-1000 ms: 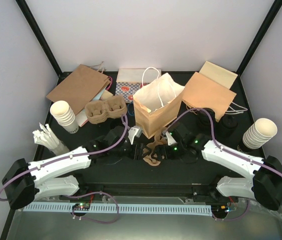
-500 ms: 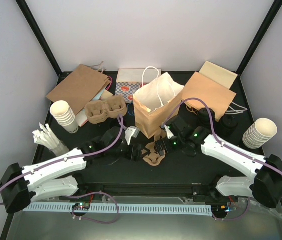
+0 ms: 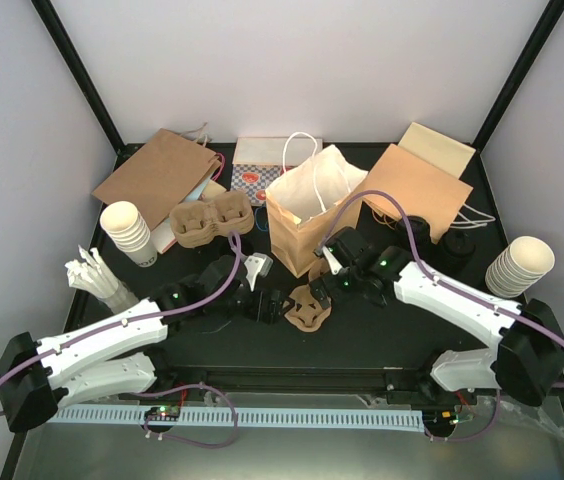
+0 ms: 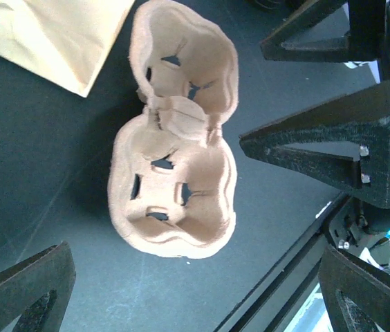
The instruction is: Pack the takeout coffee
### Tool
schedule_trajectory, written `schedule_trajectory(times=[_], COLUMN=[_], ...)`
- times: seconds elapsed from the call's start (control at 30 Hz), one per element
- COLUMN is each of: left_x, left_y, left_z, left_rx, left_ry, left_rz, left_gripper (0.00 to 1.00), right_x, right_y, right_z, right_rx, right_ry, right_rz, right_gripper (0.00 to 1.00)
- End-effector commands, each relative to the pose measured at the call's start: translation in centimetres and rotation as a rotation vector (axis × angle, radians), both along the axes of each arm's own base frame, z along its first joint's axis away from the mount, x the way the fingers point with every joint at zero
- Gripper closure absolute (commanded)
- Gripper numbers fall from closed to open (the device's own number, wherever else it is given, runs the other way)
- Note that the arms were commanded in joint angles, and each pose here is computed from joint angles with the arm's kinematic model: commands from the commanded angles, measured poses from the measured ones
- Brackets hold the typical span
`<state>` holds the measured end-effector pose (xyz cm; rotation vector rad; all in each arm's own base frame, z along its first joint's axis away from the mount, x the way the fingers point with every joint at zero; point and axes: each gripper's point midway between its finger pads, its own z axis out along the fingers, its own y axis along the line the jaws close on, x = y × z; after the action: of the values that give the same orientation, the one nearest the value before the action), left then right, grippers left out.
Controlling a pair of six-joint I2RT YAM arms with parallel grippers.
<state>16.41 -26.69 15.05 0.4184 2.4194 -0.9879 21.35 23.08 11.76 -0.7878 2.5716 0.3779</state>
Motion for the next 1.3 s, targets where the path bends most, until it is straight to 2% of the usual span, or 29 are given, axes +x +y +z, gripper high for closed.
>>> schedule_trajectory(times=[0.0, 0.93, 1.13, 1.27], left_x=[1.1, 0.7, 0.7, 0.7], left_y=[0.8, 1.3, 1.5, 1.7], left_z=[1.1, 0.3, 0.3, 0.3], left_rx=[0.022, 0.062, 0.066, 0.068], left_ry=[-0.039, -0.025, -0.024, -0.026], left_rz=[0.047, 0.031, 0.039, 0.044], left_gripper=[0.01, 0.01, 0.01, 0.01], right_x=[-0.2, -0.2, -0.1, 0.5], right_y=[0.1, 1.3, 1.5, 2.0], right_z=[-0.6, -3.9, -4.6, -4.8], right_rx=[-0.040, -0.155, -0.181, -0.187], right_ry=[0.000, 0.043, 0.044, 0.033], right_rz=[0.059, 0.111, 0.121, 0.130], right_gripper=[0.00, 0.01, 0.06, 0.15])
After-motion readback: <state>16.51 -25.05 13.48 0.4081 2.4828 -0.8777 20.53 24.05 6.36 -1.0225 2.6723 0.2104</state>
